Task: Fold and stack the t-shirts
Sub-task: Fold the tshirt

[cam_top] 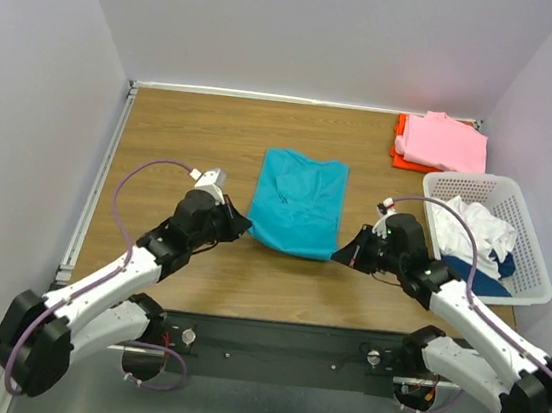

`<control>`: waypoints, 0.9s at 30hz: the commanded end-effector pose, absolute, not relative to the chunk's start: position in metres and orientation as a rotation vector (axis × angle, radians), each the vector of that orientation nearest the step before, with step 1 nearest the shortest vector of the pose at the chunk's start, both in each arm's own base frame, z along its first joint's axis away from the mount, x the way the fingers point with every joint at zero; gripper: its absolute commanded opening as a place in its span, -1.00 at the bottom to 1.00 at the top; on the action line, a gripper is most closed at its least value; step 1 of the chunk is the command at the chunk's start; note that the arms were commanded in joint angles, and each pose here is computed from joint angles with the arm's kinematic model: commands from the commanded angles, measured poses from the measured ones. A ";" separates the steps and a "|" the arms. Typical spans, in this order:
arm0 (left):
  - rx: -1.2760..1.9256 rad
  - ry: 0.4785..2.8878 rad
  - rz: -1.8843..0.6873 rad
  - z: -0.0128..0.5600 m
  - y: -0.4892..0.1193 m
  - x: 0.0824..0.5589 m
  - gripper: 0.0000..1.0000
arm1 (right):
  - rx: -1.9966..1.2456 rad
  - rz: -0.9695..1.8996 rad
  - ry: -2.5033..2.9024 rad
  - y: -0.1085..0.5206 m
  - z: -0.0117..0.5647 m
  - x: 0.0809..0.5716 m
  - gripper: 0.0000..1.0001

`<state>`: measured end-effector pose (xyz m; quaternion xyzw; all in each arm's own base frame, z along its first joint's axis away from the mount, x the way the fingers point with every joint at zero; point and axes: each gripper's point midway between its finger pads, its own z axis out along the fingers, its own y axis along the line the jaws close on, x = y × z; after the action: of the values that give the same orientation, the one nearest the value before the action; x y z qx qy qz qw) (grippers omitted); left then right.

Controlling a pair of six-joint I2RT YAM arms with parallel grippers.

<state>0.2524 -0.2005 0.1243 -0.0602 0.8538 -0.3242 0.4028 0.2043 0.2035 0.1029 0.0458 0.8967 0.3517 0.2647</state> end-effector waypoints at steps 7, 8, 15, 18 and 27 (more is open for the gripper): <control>-0.267 2.001 -0.845 0.175 -0.173 0.231 -1.00 | 0.077 1.121 2.356 0.207 0.169 0.172 -0.99; -0.273 1.971 -0.853 0.182 -0.171 0.230 -1.00 | 0.074 1.127 2.347 0.207 0.172 0.172 -0.99; -0.330 1.894 -0.816 0.209 -0.162 0.243 -1.00 | 0.051 1.096 2.277 0.207 0.196 0.185 -0.99; -0.355 1.904 -0.791 0.208 -0.162 0.250 -1.00 | 0.054 1.090 2.293 0.211 0.197 0.192 -0.99; -0.465 1.895 -0.651 0.207 -0.150 0.277 -1.00 | 0.061 0.942 2.278 0.209 0.199 0.226 -0.99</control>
<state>0.2590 -0.1647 0.1884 -0.1560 0.8085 -0.3016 0.4807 0.2085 0.2136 0.1889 0.0276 0.8712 0.3903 0.2964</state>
